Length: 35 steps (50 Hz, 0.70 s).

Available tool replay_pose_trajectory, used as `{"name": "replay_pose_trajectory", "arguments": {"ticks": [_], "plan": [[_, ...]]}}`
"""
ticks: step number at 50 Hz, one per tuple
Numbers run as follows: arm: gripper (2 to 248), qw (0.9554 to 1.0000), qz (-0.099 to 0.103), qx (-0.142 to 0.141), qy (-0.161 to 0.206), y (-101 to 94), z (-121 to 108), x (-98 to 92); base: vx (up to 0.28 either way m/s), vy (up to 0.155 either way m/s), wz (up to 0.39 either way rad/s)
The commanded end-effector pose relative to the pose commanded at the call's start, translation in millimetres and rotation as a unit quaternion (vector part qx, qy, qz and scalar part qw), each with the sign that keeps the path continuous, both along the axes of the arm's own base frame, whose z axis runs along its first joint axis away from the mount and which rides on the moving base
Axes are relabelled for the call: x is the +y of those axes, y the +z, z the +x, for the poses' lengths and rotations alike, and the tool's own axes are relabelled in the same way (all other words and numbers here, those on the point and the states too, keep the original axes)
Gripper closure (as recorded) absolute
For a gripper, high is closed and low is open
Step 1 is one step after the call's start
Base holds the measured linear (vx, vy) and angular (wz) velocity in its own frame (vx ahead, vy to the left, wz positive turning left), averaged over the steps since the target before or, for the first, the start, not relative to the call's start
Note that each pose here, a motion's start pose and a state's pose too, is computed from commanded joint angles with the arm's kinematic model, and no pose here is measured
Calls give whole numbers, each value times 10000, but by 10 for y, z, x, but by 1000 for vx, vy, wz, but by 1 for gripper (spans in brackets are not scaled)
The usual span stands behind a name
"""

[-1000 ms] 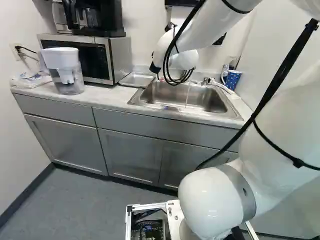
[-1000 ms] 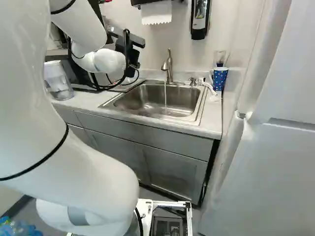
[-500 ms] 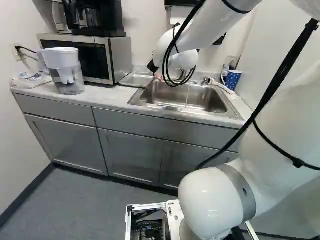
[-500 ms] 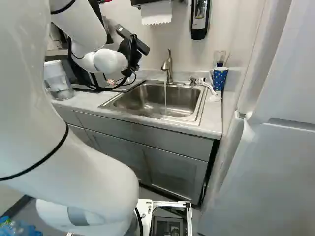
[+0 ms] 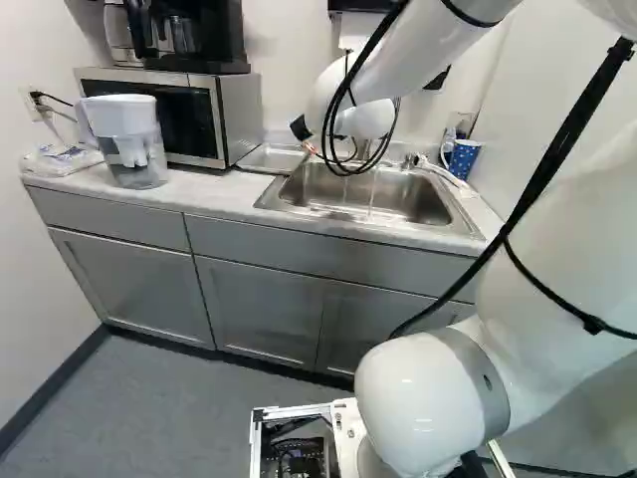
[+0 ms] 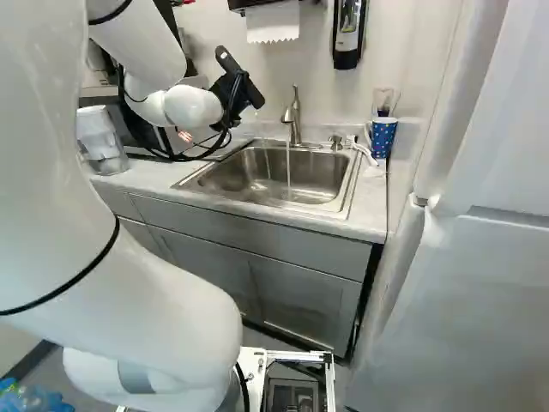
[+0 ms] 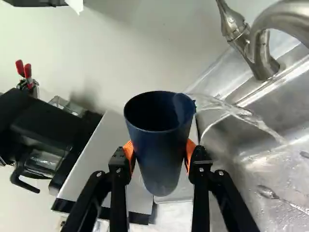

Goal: Rinse the cup and place it in the tray

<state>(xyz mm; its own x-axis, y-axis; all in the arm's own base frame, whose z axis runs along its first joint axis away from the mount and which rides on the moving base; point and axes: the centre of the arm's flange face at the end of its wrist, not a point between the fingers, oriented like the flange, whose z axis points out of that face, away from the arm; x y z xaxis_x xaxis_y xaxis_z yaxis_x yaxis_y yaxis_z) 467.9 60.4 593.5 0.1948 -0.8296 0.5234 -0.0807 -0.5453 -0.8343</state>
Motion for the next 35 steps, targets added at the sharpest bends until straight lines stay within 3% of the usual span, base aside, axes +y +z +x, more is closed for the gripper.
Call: {"name": "replay_pose_trajectory", "arguments": {"ticks": [18, 35], "plan": [[129, 9955, 923, 114, -163, 0, 0, 0, 0, 0, 0], [129, 9829, 1801, 222, -319, 0, 0, 0, 0, 0, 0]]}}
